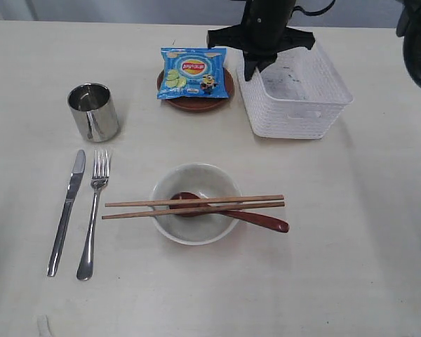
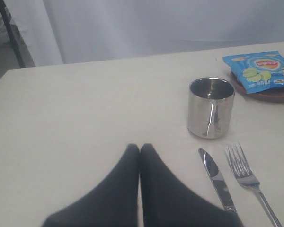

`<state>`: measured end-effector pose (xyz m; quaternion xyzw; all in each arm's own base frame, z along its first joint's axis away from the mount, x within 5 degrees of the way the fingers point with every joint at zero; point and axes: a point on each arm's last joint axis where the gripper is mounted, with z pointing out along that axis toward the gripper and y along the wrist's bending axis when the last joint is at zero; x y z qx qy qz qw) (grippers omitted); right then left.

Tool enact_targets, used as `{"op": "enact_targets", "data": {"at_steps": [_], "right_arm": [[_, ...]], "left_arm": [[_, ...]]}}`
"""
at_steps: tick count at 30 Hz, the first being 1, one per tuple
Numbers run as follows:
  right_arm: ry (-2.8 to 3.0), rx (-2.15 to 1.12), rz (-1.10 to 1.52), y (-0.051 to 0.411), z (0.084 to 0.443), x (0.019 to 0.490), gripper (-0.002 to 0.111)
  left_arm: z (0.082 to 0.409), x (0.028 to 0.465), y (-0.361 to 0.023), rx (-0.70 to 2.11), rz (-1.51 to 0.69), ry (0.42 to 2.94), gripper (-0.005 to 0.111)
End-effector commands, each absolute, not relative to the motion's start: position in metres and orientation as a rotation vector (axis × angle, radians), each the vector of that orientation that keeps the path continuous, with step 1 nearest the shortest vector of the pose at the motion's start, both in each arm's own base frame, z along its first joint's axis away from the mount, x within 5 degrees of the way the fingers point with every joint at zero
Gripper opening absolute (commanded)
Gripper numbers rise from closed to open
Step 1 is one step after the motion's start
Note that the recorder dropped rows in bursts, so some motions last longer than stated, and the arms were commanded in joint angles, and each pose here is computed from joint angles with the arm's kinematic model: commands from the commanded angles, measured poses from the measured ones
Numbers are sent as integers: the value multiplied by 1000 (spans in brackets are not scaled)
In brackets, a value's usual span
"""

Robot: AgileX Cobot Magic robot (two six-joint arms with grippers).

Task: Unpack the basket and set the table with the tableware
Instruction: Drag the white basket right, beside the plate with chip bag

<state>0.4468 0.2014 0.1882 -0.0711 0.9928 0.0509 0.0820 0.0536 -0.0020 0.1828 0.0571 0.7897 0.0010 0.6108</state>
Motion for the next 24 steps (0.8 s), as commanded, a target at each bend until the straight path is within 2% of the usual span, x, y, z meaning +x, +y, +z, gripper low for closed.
{"op": "enact_targets", "data": {"at_steps": [1,8,15,24], "right_arm": [[2975,-86,97,178,193,453,-1],[3001,-46,95,171,189,450,-1],[3078,29,78,168,169,441,-1],[3119,45,181,180,162,434,-1]], "left_arm": [[182,54,-2,133,-5,1823,0],[182,54,-2,133,-5,1823,0],[182,54,-2,133,-5,1823,0],[182,54,-2,133,-5,1823,0]]}}
